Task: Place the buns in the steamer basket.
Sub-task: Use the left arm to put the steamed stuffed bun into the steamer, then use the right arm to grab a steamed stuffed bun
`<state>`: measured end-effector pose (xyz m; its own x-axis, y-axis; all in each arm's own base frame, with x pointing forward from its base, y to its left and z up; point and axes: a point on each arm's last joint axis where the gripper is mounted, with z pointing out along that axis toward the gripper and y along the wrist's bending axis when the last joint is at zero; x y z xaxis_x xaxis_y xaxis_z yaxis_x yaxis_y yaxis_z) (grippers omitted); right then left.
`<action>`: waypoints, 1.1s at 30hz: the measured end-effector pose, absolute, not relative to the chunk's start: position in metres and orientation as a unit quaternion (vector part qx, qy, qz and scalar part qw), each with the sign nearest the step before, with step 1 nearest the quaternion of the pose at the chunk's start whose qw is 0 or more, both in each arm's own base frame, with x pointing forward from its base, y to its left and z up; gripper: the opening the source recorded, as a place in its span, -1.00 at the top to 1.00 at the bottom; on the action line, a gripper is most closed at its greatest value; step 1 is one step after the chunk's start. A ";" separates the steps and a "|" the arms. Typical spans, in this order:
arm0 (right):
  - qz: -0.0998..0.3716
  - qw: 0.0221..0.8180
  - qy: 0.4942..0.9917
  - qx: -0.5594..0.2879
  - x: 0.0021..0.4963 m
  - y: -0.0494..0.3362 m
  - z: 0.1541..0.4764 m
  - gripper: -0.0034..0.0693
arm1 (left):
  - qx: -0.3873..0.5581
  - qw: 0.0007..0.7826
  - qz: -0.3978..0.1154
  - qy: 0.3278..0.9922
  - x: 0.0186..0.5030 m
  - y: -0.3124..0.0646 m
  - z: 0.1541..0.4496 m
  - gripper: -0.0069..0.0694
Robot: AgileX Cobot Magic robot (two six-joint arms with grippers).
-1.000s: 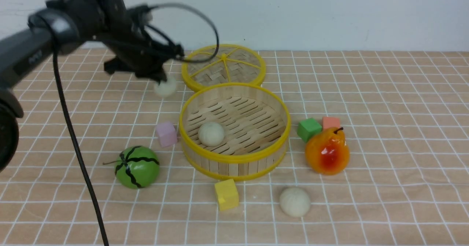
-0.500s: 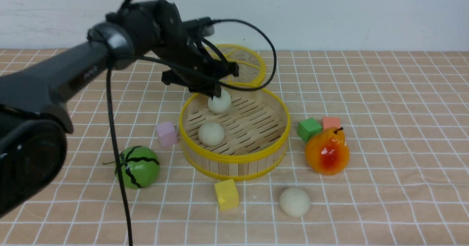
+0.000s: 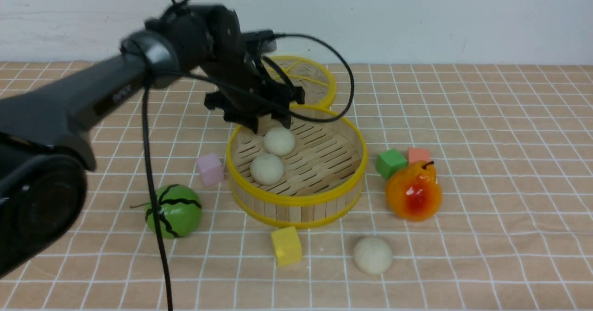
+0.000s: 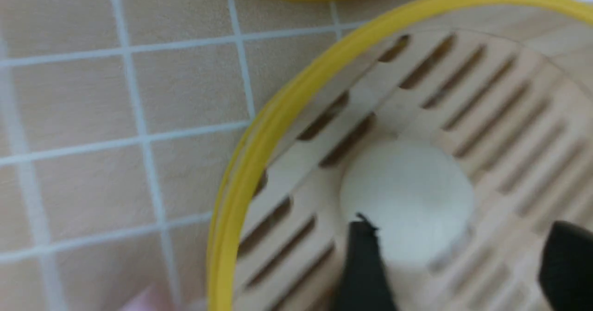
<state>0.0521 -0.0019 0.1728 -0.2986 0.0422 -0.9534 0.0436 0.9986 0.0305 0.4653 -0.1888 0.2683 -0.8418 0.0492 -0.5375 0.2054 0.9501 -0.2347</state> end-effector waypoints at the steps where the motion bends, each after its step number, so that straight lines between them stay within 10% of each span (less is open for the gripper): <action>1: -0.001 0.592 0.806 0.027 0.052 -0.002 0.173 0.25 | 0.073 0.281 -0.138 0.947 0.458 -0.185 0.291 -0.59; 10: -0.001 0.592 0.806 0.027 0.052 -0.002 0.173 0.25 | 0.097 0.380 -0.130 0.911 0.358 -0.142 0.463 -0.60; 18: -0.001 0.592 0.806 0.027 0.052 -0.002 0.173 0.25 | 0.110 0.497 -0.191 0.839 0.184 -0.082 0.558 0.12; 26: -0.001 0.592 0.806 0.026 0.052 -0.002 0.173 0.25 | 0.064 0.537 -0.201 0.816 0.042 -0.022 0.484 0.85; 33: -0.001 0.592 0.806 0.026 0.052 -0.002 0.173 0.25 | -0.004 0.498 -0.204 0.843 0.024 -0.011 0.381 0.85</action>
